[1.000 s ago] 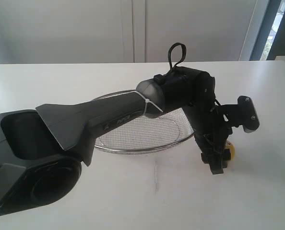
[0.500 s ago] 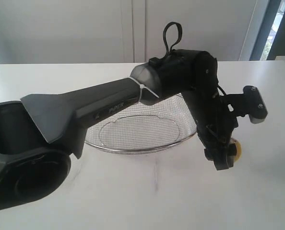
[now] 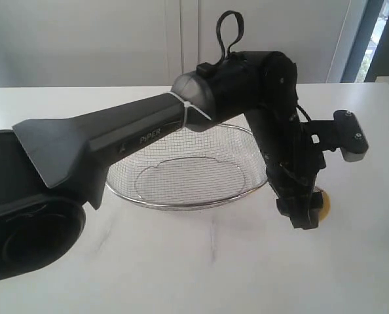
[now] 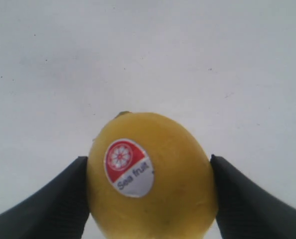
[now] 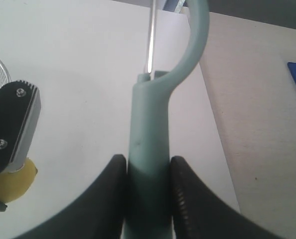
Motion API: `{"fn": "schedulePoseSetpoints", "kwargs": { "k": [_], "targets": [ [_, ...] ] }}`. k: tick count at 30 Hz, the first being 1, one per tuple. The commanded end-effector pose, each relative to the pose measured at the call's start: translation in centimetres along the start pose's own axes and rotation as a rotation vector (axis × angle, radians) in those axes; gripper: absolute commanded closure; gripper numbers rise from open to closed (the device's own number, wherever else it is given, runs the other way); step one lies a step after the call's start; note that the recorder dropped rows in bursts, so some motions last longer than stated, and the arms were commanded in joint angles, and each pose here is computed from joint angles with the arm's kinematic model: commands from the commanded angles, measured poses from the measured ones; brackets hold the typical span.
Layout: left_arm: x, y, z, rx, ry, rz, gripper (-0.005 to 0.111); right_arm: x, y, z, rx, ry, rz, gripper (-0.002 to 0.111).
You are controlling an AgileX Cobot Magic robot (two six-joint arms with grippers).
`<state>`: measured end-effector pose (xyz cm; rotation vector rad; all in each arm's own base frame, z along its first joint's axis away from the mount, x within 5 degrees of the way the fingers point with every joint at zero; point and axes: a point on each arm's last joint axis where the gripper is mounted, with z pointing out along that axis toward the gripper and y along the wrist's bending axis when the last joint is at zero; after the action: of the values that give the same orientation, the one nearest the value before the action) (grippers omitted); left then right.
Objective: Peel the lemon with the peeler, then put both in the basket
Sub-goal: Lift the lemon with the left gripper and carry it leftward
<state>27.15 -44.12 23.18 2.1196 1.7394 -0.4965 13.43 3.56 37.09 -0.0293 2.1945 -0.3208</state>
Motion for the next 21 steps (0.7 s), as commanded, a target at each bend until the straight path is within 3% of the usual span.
{"fn": "schedulePoseSetpoints", "kwargs": {
  "k": [1,4,9,14,21],
  "targets": [
    [0.2,0.0,-2.3,0.04,-0.011,-0.024,0.093,0.0,-0.4,-0.1,0.023,-0.02,0.002,0.108],
    [0.5,0.2,-3.8,0.069,-0.034,-0.023,0.107,0.0,-0.5,-0.1,0.022,-0.021,0.004,0.108],
    [1.0,1.0,-7.0,0.073,-0.099,-0.04,0.107,0.8,-1.1,-0.1,0.044,-0.04,-0.007,0.108],
    [2.1,1.4,-9.8,0.077,-0.084,-0.057,0.107,1.5,-2.7,-0.9,0.063,-0.105,0.057,0.108],
    [2.7,1.8,-13.6,0.002,-0.116,-0.062,0.107,3.6,-4.3,-1.6,0.038,-0.182,0.106,0.108]
  ]
}}
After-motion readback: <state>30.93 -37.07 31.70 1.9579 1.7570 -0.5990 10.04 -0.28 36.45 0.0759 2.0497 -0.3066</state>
